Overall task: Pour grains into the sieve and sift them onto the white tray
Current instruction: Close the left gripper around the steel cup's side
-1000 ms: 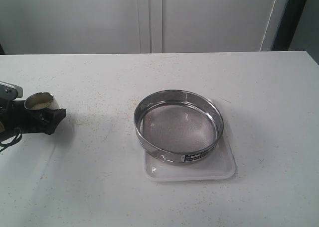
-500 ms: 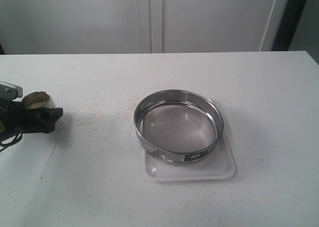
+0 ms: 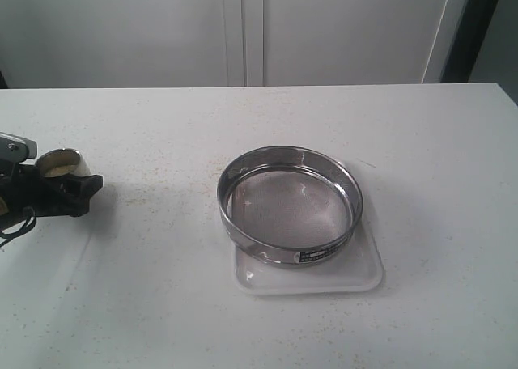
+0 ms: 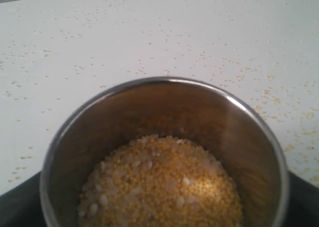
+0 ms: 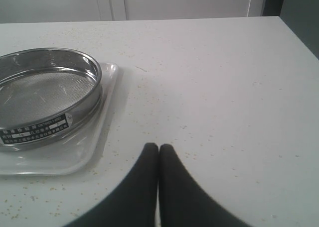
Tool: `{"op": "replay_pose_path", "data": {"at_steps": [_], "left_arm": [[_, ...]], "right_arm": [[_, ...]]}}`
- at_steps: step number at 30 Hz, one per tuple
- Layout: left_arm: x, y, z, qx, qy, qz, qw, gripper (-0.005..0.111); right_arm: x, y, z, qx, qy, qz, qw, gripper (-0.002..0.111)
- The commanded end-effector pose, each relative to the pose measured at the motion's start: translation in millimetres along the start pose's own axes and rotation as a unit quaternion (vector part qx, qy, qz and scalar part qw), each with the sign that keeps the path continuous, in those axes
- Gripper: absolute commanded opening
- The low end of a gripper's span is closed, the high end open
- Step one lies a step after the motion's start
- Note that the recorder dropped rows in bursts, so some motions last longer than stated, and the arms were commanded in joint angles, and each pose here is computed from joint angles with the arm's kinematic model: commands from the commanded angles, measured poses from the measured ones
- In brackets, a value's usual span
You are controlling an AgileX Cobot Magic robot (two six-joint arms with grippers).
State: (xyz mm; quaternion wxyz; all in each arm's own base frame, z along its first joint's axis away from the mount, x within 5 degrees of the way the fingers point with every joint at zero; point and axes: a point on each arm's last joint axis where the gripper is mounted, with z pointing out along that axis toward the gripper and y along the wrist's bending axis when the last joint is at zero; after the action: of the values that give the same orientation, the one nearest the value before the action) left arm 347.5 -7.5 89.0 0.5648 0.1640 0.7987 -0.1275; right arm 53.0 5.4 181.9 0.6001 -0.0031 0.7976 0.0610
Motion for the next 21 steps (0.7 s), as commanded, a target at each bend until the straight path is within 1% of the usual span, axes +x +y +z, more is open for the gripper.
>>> {"op": "replay_pose_path", "data": {"at_steps": [1,7,12,15,17,21], "left_arm": [[1.4,-1.5,1.6,0.001,0.005,-0.001,1.0,0.0],[-0.6,-2.2,1.3,0.005,0.0,0.0,1.0,0.0],[-2.4,-9.0,0.9,0.042,-0.011,0.02,0.999,0.0],[-4.0,-9.8,0.8,0.046,-0.02,0.008,0.999,0.0],[-8.9,-9.6,-0.8,0.045,-0.021,0.011,0.999,0.0],[-26.9,-9.5,-6.4,0.042,-0.039,-0.013,0.998,0.0]], "right_arm": [[0.2,-0.5,0.2,0.004,-0.007,0.002,1.0,0.0],[0.2,-0.5,0.2,0.004,-0.007,0.002,1.0,0.0],[0.2,-0.5,0.2,0.004,-0.007,0.002,1.0,0.0],[0.2,-0.5,0.2,0.004,-0.007,0.002,1.0,0.0],[0.2,-0.5,0.2,0.004,-0.007,0.002,1.0,0.0],[0.2,-0.5,0.2,0.004,-0.007,0.002,1.0,0.0]]}}
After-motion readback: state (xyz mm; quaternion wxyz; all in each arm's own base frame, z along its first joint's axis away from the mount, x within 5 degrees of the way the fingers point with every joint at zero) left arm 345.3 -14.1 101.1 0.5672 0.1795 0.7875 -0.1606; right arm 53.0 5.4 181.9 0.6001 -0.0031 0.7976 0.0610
